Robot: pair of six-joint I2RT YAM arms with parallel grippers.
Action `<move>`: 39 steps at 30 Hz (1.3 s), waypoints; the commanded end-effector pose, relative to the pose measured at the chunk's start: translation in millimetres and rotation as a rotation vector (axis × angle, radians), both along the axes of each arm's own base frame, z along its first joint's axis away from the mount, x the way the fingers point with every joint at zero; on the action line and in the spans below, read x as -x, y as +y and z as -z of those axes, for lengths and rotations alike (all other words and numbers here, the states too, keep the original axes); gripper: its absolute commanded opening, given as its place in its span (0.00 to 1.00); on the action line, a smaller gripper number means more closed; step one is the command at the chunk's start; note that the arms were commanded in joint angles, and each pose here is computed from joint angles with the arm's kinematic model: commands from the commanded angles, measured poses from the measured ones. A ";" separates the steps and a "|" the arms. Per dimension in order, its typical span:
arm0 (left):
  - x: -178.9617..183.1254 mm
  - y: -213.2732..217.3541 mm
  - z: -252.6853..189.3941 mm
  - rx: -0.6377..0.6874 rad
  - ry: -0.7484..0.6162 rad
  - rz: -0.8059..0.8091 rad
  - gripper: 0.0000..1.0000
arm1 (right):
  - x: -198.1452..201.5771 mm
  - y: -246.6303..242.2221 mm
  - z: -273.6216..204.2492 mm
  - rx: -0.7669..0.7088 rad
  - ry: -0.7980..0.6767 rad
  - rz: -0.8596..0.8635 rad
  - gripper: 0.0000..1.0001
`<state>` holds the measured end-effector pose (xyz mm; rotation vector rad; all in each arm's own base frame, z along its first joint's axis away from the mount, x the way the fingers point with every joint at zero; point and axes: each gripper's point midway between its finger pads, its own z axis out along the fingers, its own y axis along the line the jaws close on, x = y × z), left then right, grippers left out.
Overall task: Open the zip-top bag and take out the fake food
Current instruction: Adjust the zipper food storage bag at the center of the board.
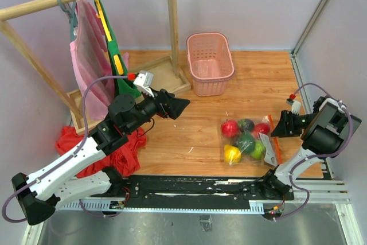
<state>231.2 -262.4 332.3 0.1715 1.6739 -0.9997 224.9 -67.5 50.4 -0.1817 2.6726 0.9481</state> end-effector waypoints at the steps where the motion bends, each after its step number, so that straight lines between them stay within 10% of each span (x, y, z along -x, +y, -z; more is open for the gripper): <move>1: 2.9 0.6 -14.7 0.047 -0.026 -0.002 0.88 | 5.3 23.2 -8.1 -0.107 0.003 -0.047 0.60; 16: 8.0 -10.8 -15.0 0.036 -0.062 0.069 0.88 | 0.0 46.1 -22.9 -0.206 -0.040 -0.096 0.02; 39: 29.9 -47.6 0.5 -0.252 -0.552 0.398 0.90 | 6.4 176.9 -166.0 -0.020 -0.592 -0.697 0.01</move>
